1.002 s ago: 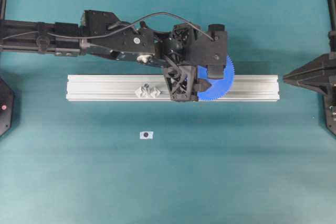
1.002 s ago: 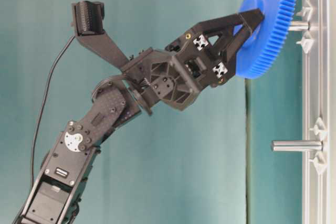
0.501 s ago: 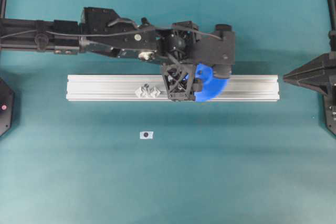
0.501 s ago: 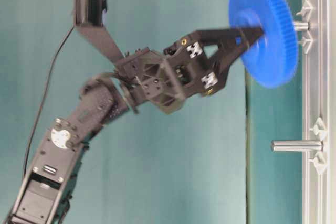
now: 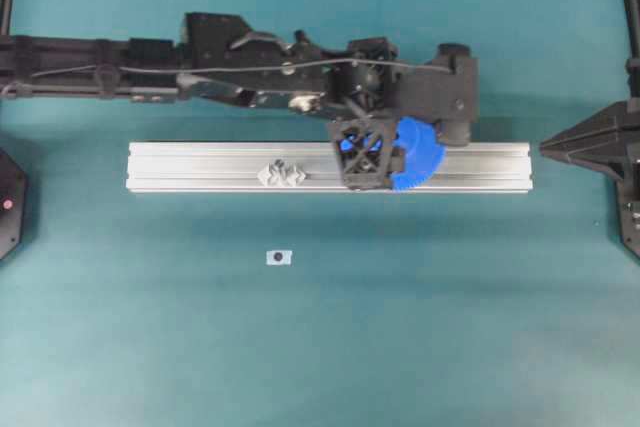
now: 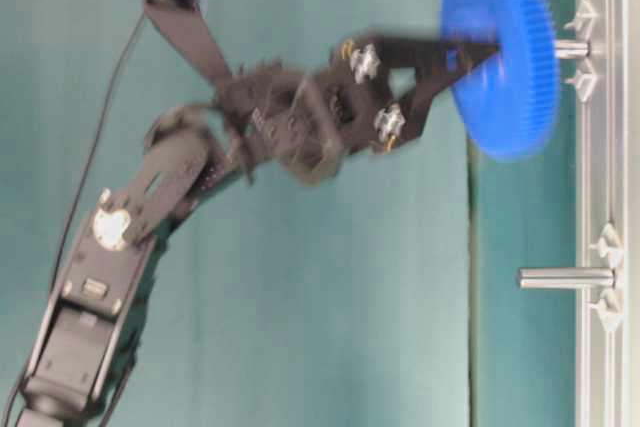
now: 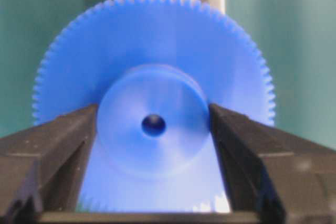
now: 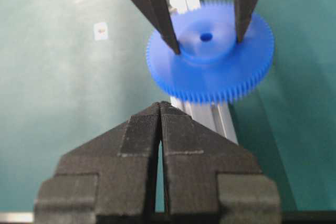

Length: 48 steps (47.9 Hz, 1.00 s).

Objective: Find the location of the shaft and insert the large gear.
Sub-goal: 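Carry the gear right along the rail toward the right shaft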

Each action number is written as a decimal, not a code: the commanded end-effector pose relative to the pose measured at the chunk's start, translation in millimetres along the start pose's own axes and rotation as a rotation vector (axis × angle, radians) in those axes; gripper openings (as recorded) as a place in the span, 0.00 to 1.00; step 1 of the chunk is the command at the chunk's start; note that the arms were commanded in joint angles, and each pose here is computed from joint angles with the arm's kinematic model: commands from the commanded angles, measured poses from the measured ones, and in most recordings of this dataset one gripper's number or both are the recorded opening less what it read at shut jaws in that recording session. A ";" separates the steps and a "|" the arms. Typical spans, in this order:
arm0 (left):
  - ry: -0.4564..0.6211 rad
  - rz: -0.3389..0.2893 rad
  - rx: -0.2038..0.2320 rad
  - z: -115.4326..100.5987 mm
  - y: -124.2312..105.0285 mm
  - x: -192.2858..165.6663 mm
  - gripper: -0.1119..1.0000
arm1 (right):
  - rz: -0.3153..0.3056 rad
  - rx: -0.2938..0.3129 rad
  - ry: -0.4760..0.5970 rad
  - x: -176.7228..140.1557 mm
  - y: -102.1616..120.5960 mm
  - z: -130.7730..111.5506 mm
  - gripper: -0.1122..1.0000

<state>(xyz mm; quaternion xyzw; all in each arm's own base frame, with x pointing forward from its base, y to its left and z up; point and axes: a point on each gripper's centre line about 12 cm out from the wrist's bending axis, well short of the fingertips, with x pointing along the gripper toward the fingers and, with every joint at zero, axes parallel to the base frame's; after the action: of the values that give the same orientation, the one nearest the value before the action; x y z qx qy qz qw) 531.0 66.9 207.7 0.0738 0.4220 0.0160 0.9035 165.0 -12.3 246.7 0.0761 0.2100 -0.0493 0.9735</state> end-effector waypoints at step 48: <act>0.045 -0.008 0.009 6.7 -0.1 -26.6 0.86 | -0.001 0.007 -0.019 -1.7 0.0 4.3 0.13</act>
<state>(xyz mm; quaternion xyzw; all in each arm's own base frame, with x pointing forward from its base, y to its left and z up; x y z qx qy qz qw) 521.1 65.1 204.1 0.0710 0.4683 0.0089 0.8807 163.4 -12.1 248.1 0.0760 0.2047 -0.0490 0.9746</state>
